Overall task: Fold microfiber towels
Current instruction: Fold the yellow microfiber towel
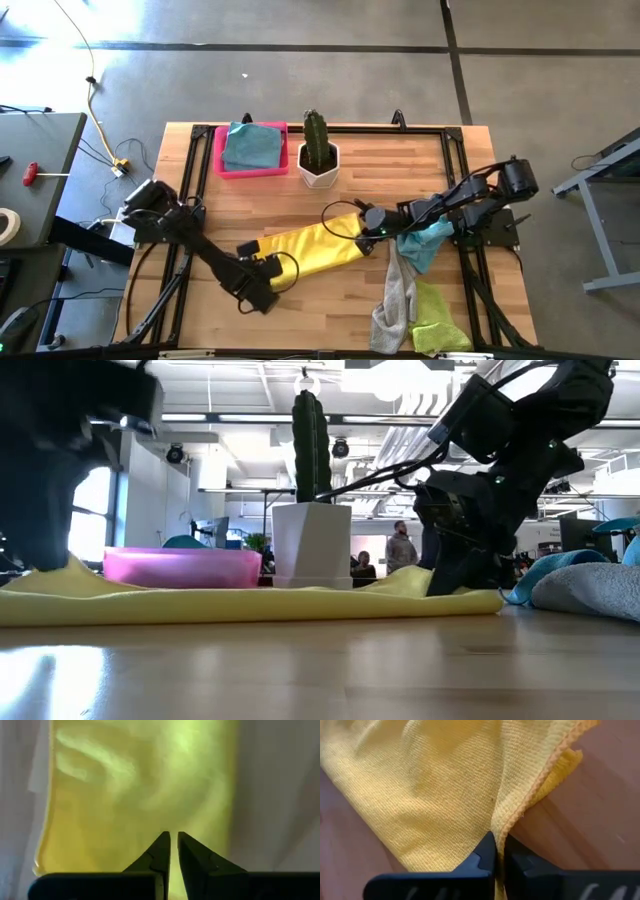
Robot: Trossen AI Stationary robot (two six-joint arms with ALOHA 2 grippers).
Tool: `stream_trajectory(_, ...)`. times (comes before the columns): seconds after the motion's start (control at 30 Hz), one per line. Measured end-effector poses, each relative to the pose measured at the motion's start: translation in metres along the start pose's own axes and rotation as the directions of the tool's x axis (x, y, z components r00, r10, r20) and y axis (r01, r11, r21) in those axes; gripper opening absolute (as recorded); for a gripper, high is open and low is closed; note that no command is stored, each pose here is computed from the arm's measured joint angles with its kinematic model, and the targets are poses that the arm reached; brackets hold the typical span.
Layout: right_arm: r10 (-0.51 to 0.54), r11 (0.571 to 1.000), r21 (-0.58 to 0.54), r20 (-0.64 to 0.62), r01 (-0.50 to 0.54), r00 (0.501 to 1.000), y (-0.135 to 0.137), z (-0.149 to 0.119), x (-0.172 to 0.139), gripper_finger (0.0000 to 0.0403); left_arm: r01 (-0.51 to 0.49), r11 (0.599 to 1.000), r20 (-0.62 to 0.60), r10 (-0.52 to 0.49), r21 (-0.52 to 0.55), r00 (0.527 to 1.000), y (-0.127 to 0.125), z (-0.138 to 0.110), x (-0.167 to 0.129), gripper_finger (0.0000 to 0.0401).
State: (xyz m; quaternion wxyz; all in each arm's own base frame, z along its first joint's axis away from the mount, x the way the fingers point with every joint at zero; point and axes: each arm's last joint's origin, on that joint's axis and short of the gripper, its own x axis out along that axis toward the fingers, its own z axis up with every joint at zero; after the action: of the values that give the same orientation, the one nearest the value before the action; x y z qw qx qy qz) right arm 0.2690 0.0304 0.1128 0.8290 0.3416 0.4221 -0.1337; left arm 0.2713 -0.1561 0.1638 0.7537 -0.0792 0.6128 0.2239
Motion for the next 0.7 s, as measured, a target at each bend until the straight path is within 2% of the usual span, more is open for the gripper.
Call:
stream_trajectory(0.23,-0.123,0.992,0.020,-0.101,0.125,0.987,-0.005,-0.004,-0.022,0.0001,0.094,0.995,0.041,-0.095,0.039,0.995,-0.019,-0.004,-0.029,0.0029)
stream_trajectory(0.47,-0.401,0.916,-0.087,-0.185,0.391,0.897,0.022,0.021,-0.061,0.0000,0.145,0.987,0.062,-0.149,0.071,0.987,-0.031,-0.008,-0.046,0.0029)
stream_trajectory(0.6,-0.422,0.907,-0.103,-0.173,0.409,0.890,0.049,0.037,-0.080,0.0000,0.148,0.986,0.064,-0.153,0.078,0.986,-0.033,-0.010,-0.047,0.0029)
stream_trajectory(0.7,-0.384,0.923,-0.086,-0.148,0.375,0.911,0.071,0.047,-0.087,0.0000,0.154,0.983,0.054,-0.160,0.095,0.986,-0.033,-0.011,-0.048,0.0029)
